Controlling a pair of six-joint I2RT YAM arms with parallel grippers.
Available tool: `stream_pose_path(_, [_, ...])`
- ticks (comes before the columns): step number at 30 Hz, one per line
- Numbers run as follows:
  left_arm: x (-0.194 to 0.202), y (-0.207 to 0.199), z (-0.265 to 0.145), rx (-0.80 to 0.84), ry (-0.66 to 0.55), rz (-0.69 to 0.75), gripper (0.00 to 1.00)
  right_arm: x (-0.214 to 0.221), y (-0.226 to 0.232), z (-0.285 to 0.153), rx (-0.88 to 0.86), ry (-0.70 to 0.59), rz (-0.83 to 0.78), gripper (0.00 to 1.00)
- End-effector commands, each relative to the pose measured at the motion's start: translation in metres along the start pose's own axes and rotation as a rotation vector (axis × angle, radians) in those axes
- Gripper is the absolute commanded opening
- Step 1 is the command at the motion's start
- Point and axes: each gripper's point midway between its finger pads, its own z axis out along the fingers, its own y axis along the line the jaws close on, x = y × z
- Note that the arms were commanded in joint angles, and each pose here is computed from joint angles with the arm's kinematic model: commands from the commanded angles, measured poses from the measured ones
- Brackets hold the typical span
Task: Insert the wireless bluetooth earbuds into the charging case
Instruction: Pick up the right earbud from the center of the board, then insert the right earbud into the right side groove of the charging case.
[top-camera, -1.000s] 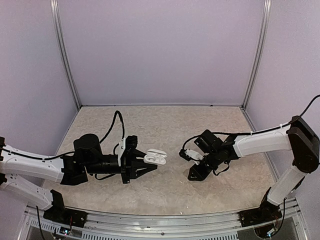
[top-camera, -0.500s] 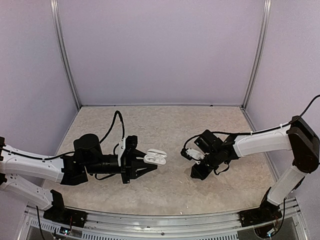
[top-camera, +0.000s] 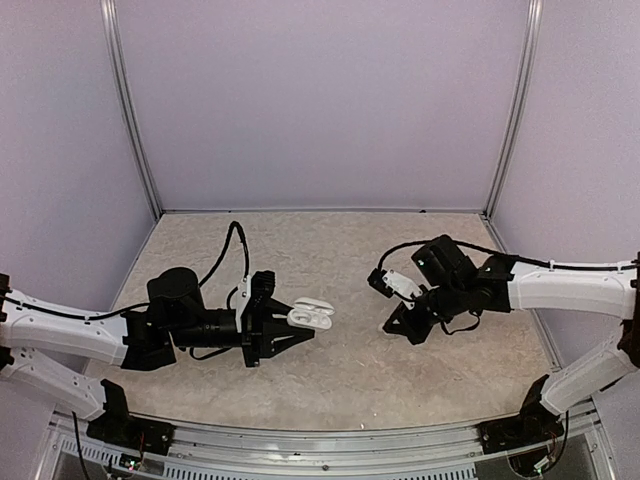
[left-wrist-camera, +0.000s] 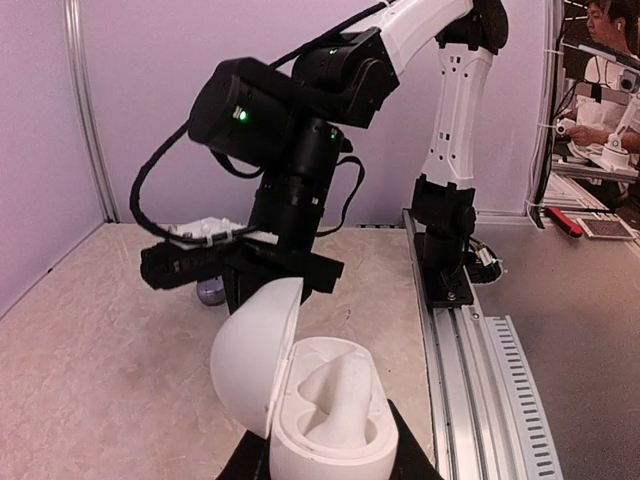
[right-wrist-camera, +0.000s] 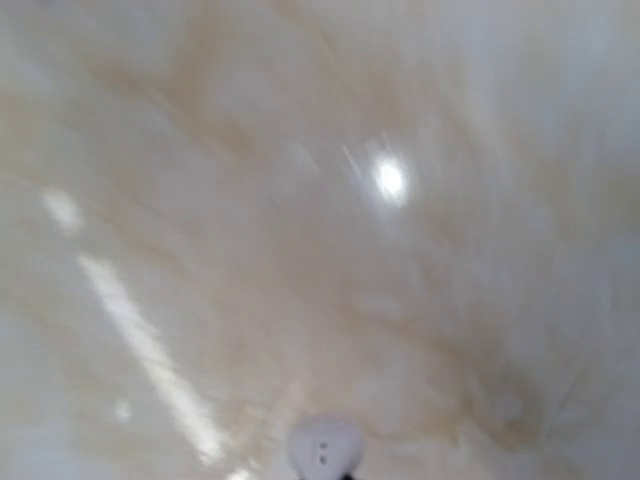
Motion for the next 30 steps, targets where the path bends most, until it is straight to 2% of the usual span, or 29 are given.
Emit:
stream_pose_path(1, [-0.007, 0.0, -0.003, 0.008, -0.027, -0.001, 0.0, -0.056, 0.038, -0.061, -0.139, -0.255, -0.185, 0.0])
stream_pose_path(8, [-0.01, -0.005, -0.002, 0.046, -0.033, -0.007, 0.0, -0.091, 0.102, -0.136, -0.256, -0.497, -0.44, 0.0])
stream_pose_path(13, [-0.009, -0.007, 0.0, 0.064, -0.027, 0.004, 0.0, -0.1, 0.145, -0.16, -0.34, -0.555, -0.565, 0.0])
stream_pose_path(22, [-0.01, -0.012, 0.002, 0.089, -0.023, 0.015, 0.0, -0.113, 0.186, -0.158, -0.331, -0.551, -0.687, 0.0])
stream_pose_path(30, [-0.009, -0.019, 0.003, 0.116, -0.016, 0.024, 0.0, -0.117, 0.19, -0.136, -0.281, -0.504, -0.715, 0.0])
